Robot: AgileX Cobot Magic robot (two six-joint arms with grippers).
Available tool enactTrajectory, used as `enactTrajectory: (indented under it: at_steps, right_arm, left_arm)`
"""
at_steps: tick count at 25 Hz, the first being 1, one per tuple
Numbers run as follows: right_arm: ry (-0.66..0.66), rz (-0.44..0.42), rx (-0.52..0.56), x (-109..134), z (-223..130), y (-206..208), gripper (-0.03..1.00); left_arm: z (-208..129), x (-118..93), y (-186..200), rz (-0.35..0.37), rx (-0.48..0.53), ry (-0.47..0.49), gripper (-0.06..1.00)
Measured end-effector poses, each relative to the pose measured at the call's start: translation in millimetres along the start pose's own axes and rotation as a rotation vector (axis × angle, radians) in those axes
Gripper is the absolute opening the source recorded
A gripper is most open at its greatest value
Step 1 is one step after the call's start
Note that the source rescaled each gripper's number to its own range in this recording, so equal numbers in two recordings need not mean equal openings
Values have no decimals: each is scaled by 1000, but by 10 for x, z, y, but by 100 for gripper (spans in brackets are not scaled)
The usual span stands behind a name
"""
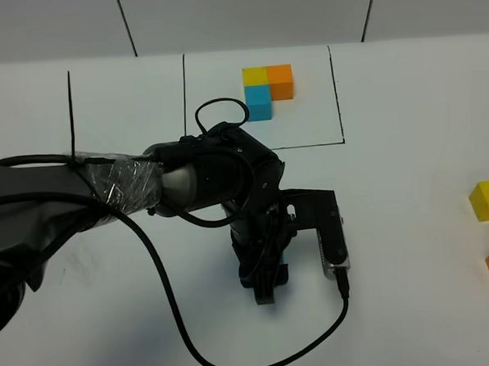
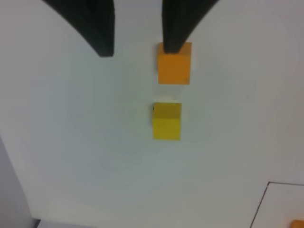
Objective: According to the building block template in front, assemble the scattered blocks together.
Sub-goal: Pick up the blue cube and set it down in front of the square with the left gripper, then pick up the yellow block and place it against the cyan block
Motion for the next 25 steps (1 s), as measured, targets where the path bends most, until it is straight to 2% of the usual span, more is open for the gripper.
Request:
enactTrajectory:
  at_steps: [1,2,4,6,9,12,16,20,23,25]
  right_arm:
    - [0,0,0,0,0,0,0]
    - [0,0,0,0,0,0,0]
    - [0,0,0,0,0,0,0]
    - [0,0,0,0,0,0,0]
    - [0,0,0,0,0,0,0]
    - [0,0,0,0,0,0,0]
    - [0,0,0,0,0,0,0]
    - [0,0,0,0,0,0,0]
    - [0,0,0,0,0,0,0]
    - [0,0,0,0,0,0,0]
  left_arm:
    - [11,11,45,-3,7,-1,78]
    - [25,25,100,-2,11,-2,89]
    - [83,75,303,9,2,1,98]
    - [155,152,574,46,-32,12,100]
    - [235,281,1088,130,-107,37,99]
    - [158,351,1586,217,-146,34,95]
    - [-174,386,2052,311,-89,44,86]
    - [-630,523,2476,420,-39,212,76]
    - [-982,739,2814,536,-69,389,70]
    - [-1276,858,3014,588,-91,510,67]
Point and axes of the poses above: a point on each arm's last joint axis where the gripper is mounted, y pointing back along that axis away from the gripper, x along the wrist's bending axis when the last joint is at zero, z = x × y, the point moved 9 cm from there along -y, pointing out along that axis toward the gripper, and after that the axes turned 9 degrees about y, right-handed, at the moved point
